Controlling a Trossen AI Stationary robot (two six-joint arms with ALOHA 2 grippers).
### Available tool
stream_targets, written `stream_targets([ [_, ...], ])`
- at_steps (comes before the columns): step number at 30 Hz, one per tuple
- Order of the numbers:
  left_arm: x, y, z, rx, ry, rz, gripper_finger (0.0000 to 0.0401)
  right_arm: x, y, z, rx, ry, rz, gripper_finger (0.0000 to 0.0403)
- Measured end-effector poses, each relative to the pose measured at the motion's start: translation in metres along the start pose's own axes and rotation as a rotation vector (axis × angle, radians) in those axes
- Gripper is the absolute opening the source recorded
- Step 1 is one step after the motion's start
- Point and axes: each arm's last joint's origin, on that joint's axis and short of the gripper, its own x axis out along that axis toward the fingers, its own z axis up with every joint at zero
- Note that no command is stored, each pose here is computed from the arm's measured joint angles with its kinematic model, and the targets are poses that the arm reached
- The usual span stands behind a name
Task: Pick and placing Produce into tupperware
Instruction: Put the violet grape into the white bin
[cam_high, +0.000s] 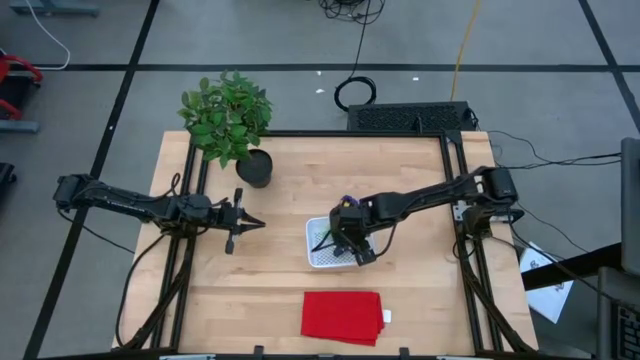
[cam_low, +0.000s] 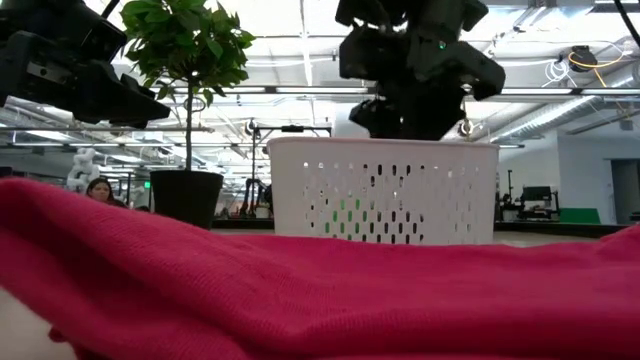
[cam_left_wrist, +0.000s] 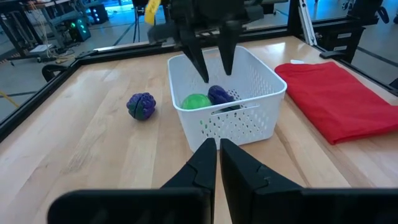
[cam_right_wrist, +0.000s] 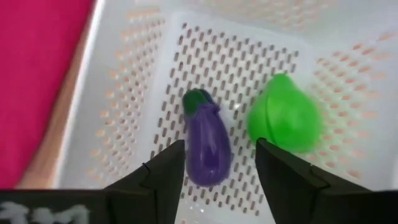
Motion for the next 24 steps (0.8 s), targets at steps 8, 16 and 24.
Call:
stream_targets([
  [8,0.000,0.000,0.000,-0.008,-0.004,0.000,0.0026,-0.020,0.003,0.000,-0.004,-0.026,-0.078,0.0093],
  [16,0.000,0.001,0.002,-0.004,-0.024,0.015,0.0026,-0.034,0.004,0.001,-0.019,-0.067,-0.085,0.0007],
  [24,0.000,0.000,0.004,-0.015,-0.037,-0.004,0.0026,-0.047,0.008,0.003,0.006,-0.118,-0.084,0.0001],
])
